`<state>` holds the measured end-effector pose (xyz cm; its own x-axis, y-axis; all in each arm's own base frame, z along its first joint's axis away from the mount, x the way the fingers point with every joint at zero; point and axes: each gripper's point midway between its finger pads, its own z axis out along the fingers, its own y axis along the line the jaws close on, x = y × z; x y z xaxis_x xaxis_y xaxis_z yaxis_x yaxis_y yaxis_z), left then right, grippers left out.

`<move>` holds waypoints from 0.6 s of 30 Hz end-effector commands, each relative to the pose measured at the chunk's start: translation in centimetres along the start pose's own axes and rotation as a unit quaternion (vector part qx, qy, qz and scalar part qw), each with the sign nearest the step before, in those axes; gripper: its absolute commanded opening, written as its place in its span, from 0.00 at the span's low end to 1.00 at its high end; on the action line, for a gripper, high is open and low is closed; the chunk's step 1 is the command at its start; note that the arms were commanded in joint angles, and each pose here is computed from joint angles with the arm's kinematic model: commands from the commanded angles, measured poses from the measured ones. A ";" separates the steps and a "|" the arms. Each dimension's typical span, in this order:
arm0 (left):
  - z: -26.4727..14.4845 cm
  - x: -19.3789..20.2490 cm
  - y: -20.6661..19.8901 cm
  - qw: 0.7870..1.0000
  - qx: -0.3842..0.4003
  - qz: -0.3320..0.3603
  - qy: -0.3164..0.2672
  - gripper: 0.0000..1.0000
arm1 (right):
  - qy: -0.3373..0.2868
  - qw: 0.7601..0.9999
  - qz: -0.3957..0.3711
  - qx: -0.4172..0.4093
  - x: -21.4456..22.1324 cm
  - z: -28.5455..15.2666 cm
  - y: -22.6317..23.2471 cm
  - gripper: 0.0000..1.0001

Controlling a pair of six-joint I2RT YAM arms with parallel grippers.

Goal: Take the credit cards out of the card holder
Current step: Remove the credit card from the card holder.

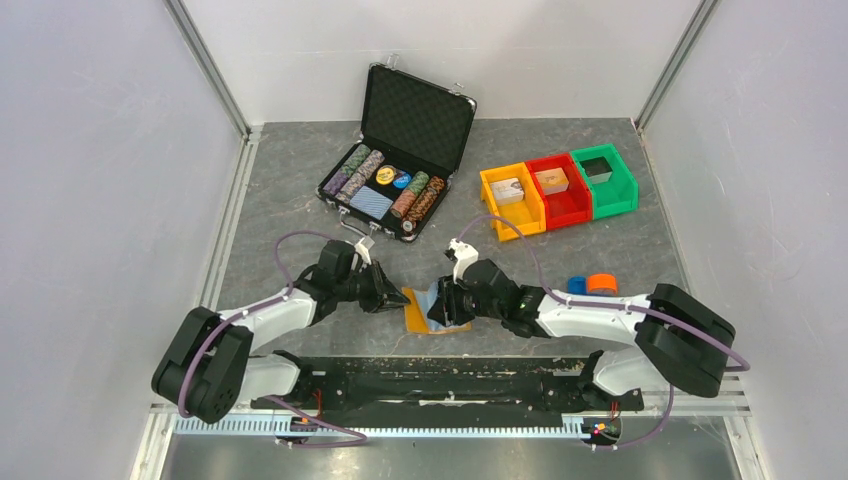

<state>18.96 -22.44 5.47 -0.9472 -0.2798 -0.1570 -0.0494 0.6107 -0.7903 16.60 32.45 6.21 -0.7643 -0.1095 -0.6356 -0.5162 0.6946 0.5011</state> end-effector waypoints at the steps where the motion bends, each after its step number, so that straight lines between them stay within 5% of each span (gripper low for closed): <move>1: 0.2 0.1 -0.3 1.000 0.012 0.004 0.003 0.19 | -0.046 0.998 -0.005 -0.033 -3.1 -0.7 2.4 0.40; 12: -0.2 -0.2 -0.4 1.000 0.007 -0.006 -0.010 0.44 | -0.007 0.994 -0.009 -0.108 -1.2 0.6 4.8 0.42; 18: -0.4 -0.3 -0.2 1.000 -0.003 -0.007 -0.015 0.55 | -0.015 0.996 -0.012 -0.082 -1.5 0.6 4.0 0.40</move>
<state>18.82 -22.28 5.39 -0.9440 -0.2941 -0.1497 -0.0653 0.6110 -0.7889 15.01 34.64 6.55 -0.7747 -0.1401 -0.6166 -0.5645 0.5926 0.5746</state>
